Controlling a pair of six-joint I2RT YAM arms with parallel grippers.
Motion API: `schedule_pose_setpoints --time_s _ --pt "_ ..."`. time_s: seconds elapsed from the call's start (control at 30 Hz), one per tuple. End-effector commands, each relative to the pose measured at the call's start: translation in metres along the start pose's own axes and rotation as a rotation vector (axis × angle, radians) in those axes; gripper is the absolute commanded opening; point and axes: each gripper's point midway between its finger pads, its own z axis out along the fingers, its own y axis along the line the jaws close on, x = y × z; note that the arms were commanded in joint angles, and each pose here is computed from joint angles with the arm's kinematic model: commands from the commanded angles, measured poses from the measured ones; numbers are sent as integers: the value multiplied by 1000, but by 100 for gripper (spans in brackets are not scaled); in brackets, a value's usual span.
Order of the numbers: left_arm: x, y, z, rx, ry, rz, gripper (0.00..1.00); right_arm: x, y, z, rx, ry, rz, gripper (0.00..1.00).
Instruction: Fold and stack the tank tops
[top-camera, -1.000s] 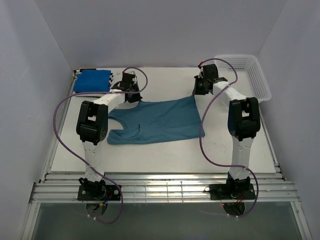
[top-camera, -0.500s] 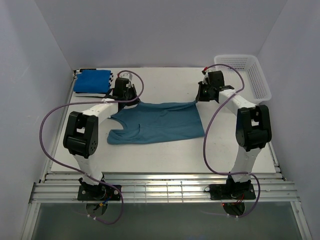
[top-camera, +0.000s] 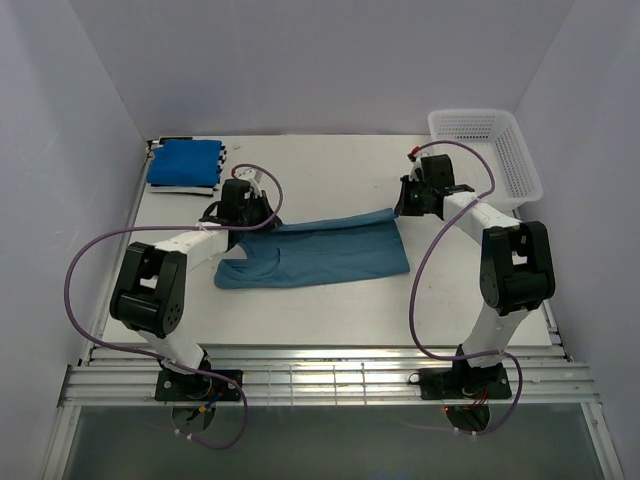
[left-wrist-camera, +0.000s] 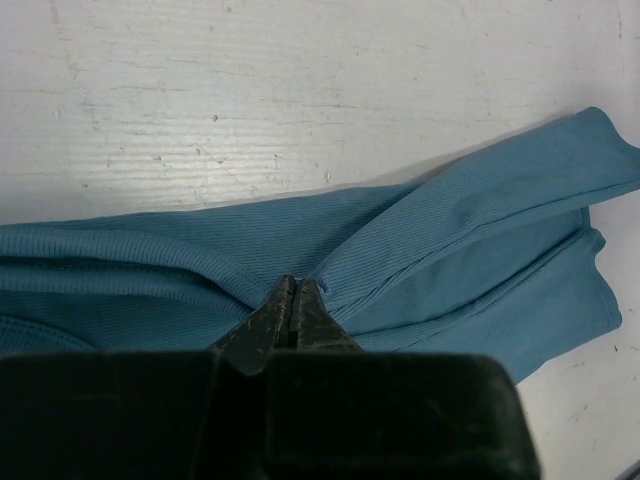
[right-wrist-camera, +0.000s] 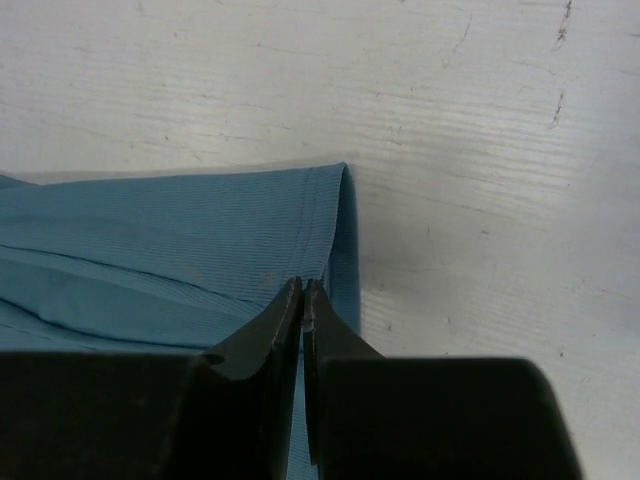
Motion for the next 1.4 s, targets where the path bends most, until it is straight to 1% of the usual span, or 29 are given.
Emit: schedule_pose_setpoints --time_s 0.0,0.13,0.47,0.63,0.83,0.87,0.9,1.0,1.03,1.07,1.13,1.17,1.2,1.23,1.27,1.3,1.33,1.37 --pt "-11 -17 -15 67 -55 1 0 -13 -3 -13 3 -61 -9 8" --pt "-3 -13 -21 53 -51 -11 0 -4 -3 -16 -6 -48 -14 8" --pt "34 -9 -14 55 49 -43 0 24 -3 -10 -37 11 -1 8" --pt "57 2 -10 2 115 -75 0 33 -6 -8 -30 28 8 8" --pt "68 15 -15 -78 143 -114 0 44 -10 -5 -13 56 32 8" --pt "70 16 -16 -85 148 -118 2 47 -11 -3 -10 63 35 8" --pt "72 18 -17 -93 159 -124 8 48 -11 -3 -8 67 38 8" --pt "81 17 -20 -94 191 -132 17 51 -15 -3 14 74 46 11" --pt "84 17 -22 -96 197 -133 20 52 -16 -4 23 81 52 14" --pt "84 15 -25 -95 191 -136 34 52 -17 -5 33 81 55 17" --pt "85 17 -31 -109 190 -142 44 52 -17 -8 35 86 56 22" --pt "82 16 -33 -113 181 -142 66 50 -16 -11 34 80 53 27" --pt "73 13 -38 -119 158 -141 74 49 -14 -13 27 81 55 32" --pt "68 11 -40 -117 152 -140 77 45 -11 -19 21 74 52 44" --pt "63 7 -43 -111 143 -136 78 43 -9 -22 17 72 52 51" --pt "59 4 -49 -115 139 -135 80 40 -7 -26 10 66 50 55" --pt "47 -1 -52 -113 116 -132 82 37 -5 -30 5 56 48 63" --pt "41 -4 -55 -111 103 -127 84 30 -1 -38 -5 34 44 68"
